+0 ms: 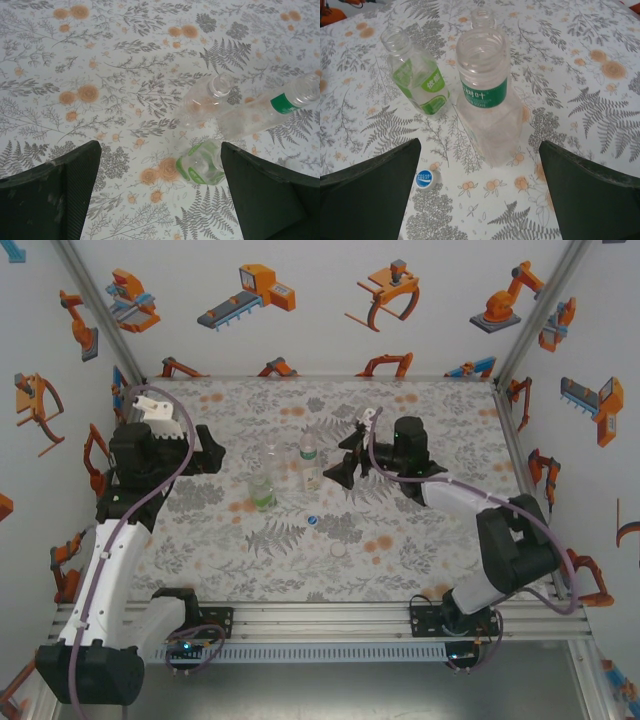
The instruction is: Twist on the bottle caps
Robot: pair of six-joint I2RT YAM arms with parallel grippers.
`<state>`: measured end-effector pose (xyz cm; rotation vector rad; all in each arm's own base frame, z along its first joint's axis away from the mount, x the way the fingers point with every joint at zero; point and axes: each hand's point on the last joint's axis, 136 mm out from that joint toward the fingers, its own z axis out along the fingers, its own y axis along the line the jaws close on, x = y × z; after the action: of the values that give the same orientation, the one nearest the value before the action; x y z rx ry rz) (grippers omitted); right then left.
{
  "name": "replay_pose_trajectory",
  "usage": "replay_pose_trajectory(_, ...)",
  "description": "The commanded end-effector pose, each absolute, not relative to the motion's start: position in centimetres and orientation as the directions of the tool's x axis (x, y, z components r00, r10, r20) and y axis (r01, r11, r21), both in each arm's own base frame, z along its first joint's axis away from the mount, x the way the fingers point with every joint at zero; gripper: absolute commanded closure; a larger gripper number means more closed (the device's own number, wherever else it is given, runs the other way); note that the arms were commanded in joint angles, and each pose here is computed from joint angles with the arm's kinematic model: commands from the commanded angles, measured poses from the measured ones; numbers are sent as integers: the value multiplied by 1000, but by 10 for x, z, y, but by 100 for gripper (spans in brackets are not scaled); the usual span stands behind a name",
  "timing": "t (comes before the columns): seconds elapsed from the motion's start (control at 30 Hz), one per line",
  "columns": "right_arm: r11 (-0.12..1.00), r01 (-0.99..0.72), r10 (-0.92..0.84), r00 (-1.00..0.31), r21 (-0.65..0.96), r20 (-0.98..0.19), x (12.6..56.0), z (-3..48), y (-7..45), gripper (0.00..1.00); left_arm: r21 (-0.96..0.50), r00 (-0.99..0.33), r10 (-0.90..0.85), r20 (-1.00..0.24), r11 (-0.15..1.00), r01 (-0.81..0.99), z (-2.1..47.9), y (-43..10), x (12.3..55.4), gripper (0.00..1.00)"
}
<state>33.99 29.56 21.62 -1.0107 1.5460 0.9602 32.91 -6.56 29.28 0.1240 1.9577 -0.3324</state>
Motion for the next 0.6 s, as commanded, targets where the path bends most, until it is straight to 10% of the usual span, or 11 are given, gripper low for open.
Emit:
replay_pose_trajectory(0.0, 265, -964, -144, -3, -35, -990, 340, 228, 316, 4, -151, -402, -45, -915, 960, 237, 292, -62, 325, 3)
replay_pose_trajectory(0.57, 156, -987, -169, 3, -30, -986, 365, 180, 363, 8, -145, -453, -34, -891, 967, 212, 278, -59, 329, 3)
